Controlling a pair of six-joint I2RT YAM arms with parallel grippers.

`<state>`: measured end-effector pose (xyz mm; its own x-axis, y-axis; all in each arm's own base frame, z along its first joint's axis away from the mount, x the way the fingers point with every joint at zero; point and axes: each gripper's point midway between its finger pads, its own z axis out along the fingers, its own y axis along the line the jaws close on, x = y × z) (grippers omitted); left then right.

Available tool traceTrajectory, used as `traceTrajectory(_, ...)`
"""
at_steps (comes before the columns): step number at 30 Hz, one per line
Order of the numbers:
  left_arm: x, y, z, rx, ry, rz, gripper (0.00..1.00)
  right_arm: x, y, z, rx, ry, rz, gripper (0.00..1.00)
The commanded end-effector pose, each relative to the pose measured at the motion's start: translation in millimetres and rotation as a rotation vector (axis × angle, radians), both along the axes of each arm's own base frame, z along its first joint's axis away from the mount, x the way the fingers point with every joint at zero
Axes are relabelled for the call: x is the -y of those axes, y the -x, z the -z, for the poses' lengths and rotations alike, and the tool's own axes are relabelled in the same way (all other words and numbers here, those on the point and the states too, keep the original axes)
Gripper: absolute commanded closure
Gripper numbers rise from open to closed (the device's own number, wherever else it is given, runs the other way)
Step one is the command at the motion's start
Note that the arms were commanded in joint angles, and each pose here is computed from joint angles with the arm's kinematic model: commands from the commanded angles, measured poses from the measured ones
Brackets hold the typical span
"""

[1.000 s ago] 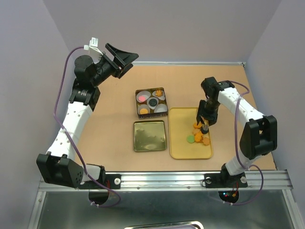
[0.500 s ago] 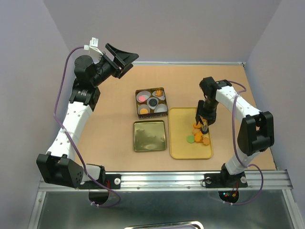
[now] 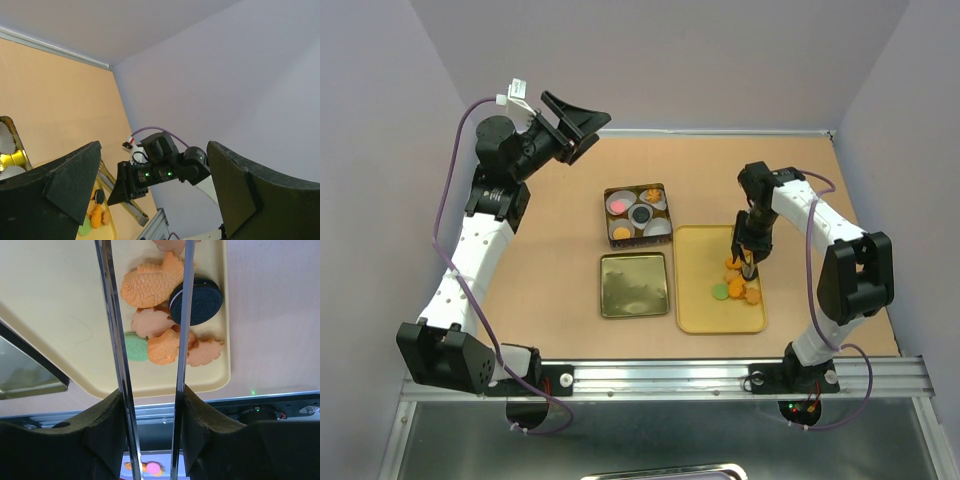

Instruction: Pack the cookies

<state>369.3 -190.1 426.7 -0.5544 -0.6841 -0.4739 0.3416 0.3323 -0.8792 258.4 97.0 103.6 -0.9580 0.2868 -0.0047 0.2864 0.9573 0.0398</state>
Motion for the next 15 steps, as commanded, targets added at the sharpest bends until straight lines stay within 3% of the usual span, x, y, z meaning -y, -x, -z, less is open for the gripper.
traceTrajectory(1, 0.8, 4.3, -3.5, 0.043, -0.009, 0.020, 0.01, -3.2, -22.0, -16.2, 0.090, -0.026, 0.010, 0.62)
traceTrajectory(15, 0.6, 7.6, -4.8, 0.042, -0.010, 0.027, 0.01, -18.5, -50.8, -73.1, 0.198, -0.099, 0.011, 0.63)
